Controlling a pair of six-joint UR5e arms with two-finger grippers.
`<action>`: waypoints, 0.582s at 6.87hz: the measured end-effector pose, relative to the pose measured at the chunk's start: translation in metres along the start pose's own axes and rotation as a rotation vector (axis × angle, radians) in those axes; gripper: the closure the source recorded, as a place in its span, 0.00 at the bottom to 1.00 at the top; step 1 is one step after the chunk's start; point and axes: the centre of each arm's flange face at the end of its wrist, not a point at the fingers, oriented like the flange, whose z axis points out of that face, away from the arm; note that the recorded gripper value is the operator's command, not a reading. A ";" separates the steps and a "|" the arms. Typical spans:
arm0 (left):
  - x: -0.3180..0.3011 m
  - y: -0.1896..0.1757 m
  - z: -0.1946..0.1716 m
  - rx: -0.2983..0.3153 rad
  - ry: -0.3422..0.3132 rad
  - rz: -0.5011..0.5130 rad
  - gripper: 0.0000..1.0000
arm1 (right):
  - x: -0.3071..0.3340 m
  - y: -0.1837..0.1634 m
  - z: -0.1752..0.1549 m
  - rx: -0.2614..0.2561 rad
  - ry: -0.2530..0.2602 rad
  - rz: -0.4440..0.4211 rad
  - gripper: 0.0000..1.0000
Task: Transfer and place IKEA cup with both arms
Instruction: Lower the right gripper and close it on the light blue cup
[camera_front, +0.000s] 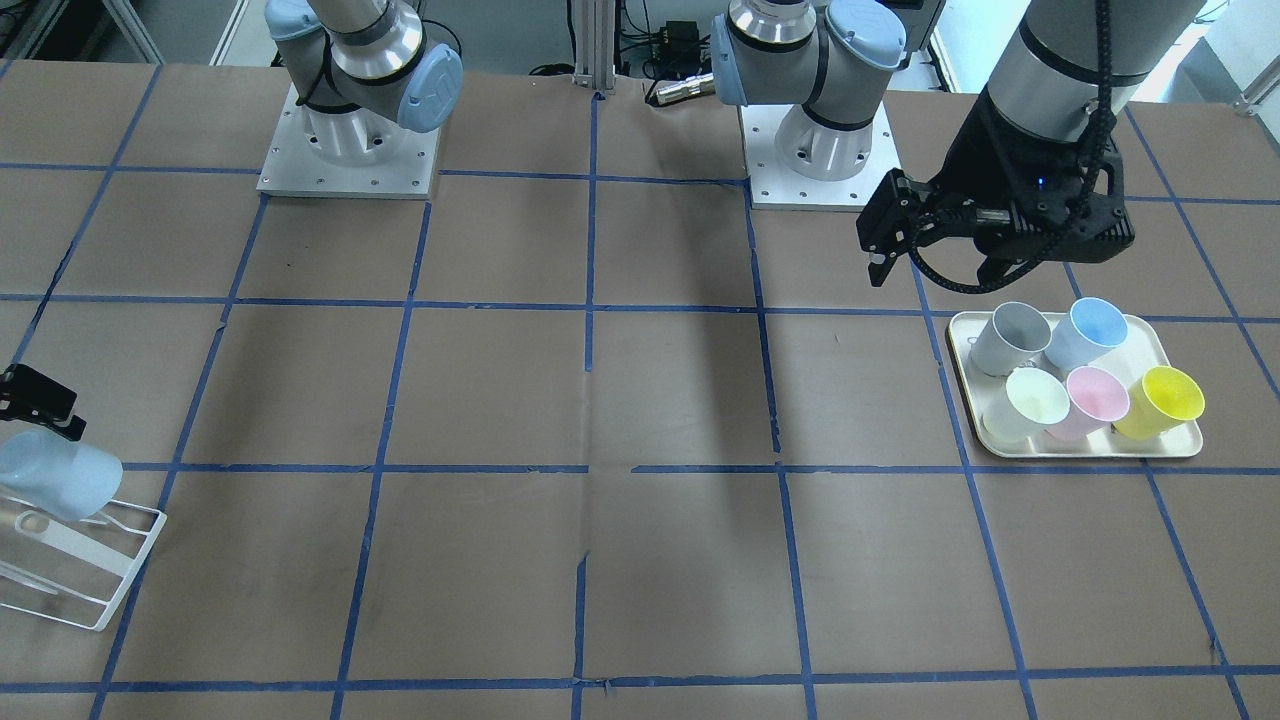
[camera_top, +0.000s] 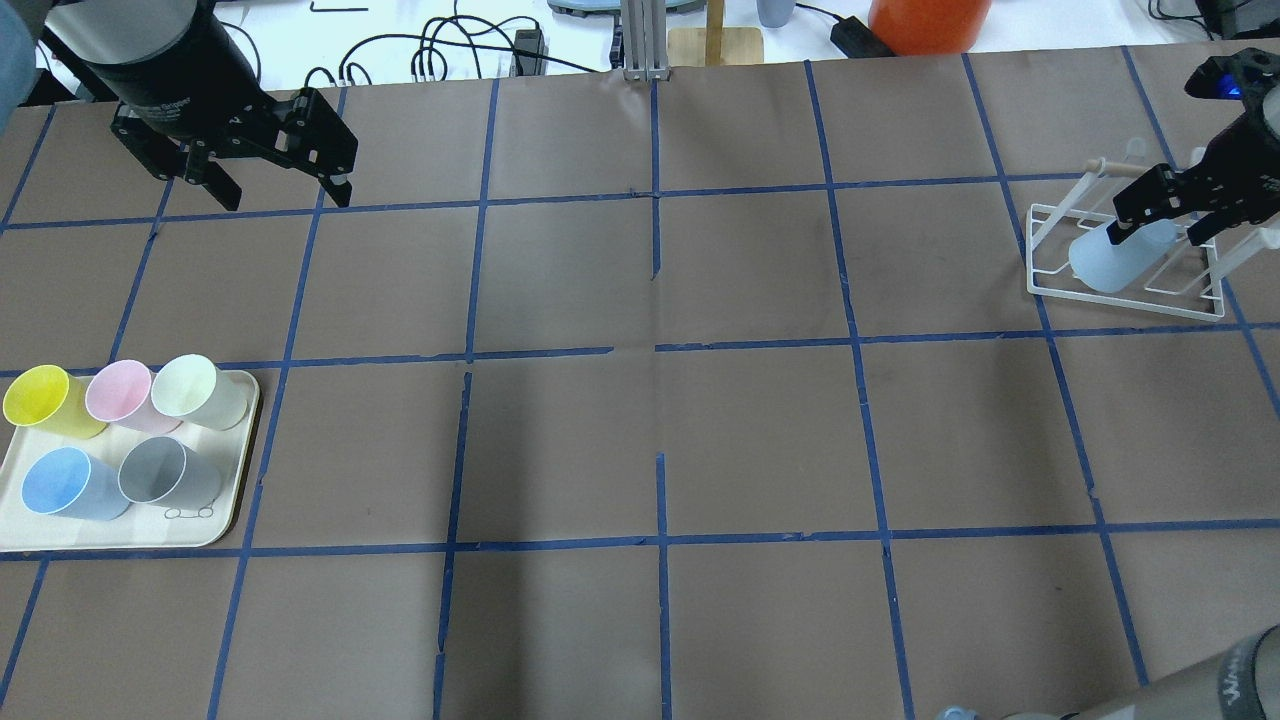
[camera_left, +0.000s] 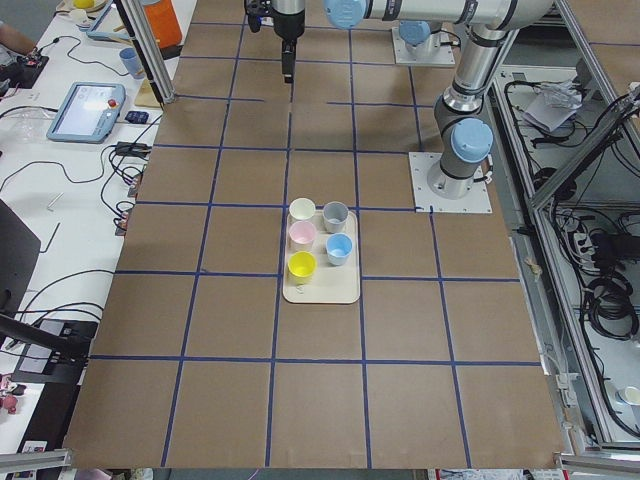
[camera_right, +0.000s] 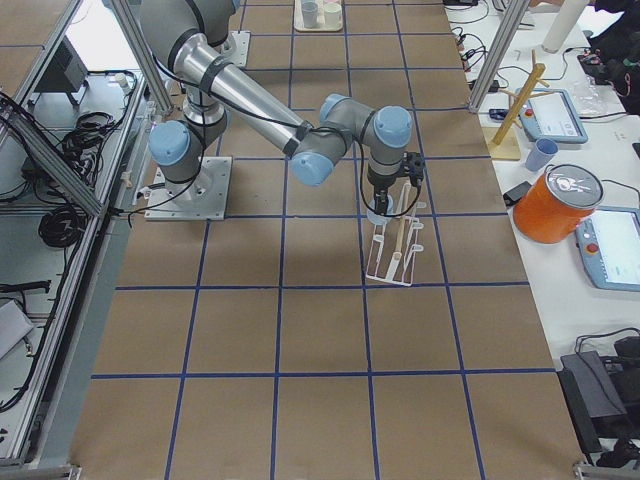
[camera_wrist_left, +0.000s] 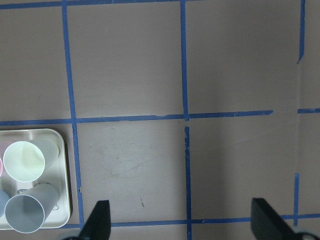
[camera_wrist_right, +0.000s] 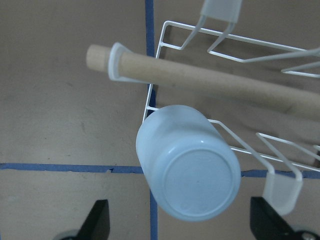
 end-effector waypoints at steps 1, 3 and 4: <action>0.000 0.001 -0.001 0.001 -0.002 0.000 0.00 | -0.003 0.002 -0.002 -0.008 -0.005 0.001 0.00; 0.000 0.002 -0.002 0.003 -0.004 0.000 0.00 | -0.004 0.002 0.005 -0.022 -0.013 -0.001 0.00; 0.000 0.001 -0.002 0.004 -0.001 0.000 0.00 | -0.002 0.001 0.009 -0.028 -0.009 -0.004 0.00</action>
